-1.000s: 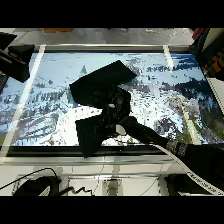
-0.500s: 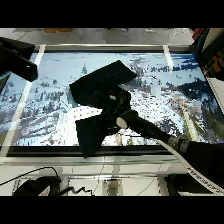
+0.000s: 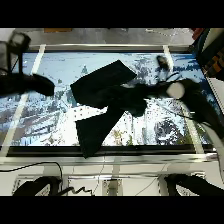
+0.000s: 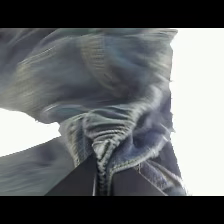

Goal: Fold the clothes and pants, and hang the long-sleeved shirts on hangers.

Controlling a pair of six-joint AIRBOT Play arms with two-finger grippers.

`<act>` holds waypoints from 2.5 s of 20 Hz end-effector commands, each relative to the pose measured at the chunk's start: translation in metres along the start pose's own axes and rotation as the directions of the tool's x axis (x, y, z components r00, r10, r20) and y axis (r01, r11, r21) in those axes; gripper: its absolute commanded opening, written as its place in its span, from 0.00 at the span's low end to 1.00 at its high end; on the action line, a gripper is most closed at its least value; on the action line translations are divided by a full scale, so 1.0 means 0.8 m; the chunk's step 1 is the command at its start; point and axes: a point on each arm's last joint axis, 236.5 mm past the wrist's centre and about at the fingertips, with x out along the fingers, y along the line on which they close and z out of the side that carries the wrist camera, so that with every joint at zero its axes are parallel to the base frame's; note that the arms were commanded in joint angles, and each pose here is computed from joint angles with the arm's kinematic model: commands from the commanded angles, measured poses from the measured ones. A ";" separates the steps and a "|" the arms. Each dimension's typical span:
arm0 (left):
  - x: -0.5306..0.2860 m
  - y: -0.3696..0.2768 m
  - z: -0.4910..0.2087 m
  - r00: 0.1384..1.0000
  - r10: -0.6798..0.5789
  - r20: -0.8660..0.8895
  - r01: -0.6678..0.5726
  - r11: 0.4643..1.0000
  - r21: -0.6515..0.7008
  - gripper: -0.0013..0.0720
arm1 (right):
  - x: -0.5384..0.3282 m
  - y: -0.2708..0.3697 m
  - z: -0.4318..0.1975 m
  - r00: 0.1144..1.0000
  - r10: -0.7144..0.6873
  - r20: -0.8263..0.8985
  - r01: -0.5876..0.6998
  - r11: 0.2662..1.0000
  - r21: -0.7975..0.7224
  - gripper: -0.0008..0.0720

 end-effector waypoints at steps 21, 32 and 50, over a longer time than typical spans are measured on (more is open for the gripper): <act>0.119 -0.180 -0.408 0.690 -0.610 -0.389 0.158 0.652 -0.742 0.64 | -0.043 -0.085 0.013 0.995 -0.100 -0.013 0.099 0.994 -0.035 0.05; 0.155 -0.208 -0.389 0.651 -0.722 -0.235 0.283 0.518 -0.807 0.05 | -0.043 -0.084 0.013 0.995 -0.096 -0.013 0.095 0.995 -0.033 0.06; -0.016 0.283 0.023 0.955 0.217 0.205 -0.045 0.783 -0.620 0.04 | -0.232 -0.335 0.126 0.852 -0.457 0.256 0.345 0.857 0.382 0.05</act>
